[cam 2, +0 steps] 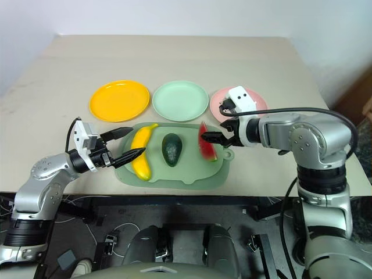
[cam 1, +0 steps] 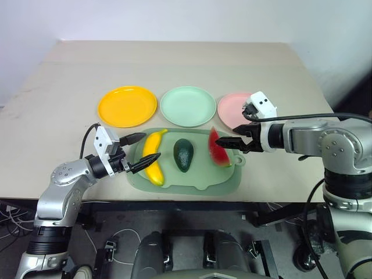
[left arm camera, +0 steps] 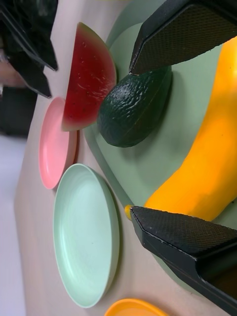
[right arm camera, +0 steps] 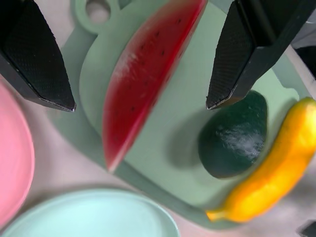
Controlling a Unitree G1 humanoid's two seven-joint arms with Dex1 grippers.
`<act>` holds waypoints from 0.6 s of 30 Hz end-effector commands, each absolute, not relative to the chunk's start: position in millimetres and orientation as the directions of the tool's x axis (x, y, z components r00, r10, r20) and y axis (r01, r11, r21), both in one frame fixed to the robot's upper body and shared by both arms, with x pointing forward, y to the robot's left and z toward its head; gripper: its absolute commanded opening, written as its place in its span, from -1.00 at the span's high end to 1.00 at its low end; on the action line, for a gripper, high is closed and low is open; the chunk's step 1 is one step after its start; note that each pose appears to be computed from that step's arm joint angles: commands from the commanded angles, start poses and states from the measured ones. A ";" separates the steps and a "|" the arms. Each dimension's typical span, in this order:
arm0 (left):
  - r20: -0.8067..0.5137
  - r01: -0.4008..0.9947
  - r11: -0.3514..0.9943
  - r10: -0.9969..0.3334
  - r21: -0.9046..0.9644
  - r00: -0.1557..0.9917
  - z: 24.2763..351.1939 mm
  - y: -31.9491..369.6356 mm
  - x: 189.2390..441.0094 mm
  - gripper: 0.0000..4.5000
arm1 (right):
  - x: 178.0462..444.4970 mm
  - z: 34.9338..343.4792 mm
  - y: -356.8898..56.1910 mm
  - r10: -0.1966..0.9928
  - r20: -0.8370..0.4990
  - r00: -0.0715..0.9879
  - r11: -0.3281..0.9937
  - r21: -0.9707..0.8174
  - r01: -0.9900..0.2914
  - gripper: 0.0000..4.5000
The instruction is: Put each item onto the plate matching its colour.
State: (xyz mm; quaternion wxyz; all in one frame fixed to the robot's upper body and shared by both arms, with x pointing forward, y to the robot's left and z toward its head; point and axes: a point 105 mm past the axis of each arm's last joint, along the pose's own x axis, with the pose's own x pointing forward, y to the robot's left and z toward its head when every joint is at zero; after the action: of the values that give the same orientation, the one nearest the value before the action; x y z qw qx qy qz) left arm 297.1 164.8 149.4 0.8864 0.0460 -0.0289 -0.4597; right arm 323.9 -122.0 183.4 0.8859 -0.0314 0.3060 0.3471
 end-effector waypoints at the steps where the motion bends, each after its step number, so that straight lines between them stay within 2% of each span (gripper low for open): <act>1: 0.035 0.814 0.564 -0.824 0.141 0.565 159.1 162.3 297.3 -0.98 | 326.8 188.9 -115.9 0.596 -0.568 0.568 0.755 0.155 -0.637 -1.00; 7: 0.036 0.815 0.562 -0.826 0.143 0.563 158.8 161.3 298.1 -0.98 | 331.9 168.3 -100.9 0.572 -0.630 0.526 0.769 0.187 -0.612 -1.00; 12: 0.044 0.817 0.559 -0.828 0.142 0.559 159.2 158.3 299.2 -0.98 | 339.2 147.7 -95.6 0.528 -0.675 0.516 0.813 0.225 -0.537 -1.00; 18: 0.044 0.817 0.559 -0.828 0.143 0.559 158.3 157.8 300.5 -0.98 | 333.1 128.7 -91.9 0.481 -0.734 0.480 0.825 0.195 -0.530 -1.00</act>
State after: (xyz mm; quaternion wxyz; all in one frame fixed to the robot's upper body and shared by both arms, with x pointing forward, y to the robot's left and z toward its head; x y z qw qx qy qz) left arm 300.4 161.7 149.9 0.8866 0.0411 -0.0347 -0.4595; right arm 336.3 -93.0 134.9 0.8663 -0.0173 0.4021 0.2959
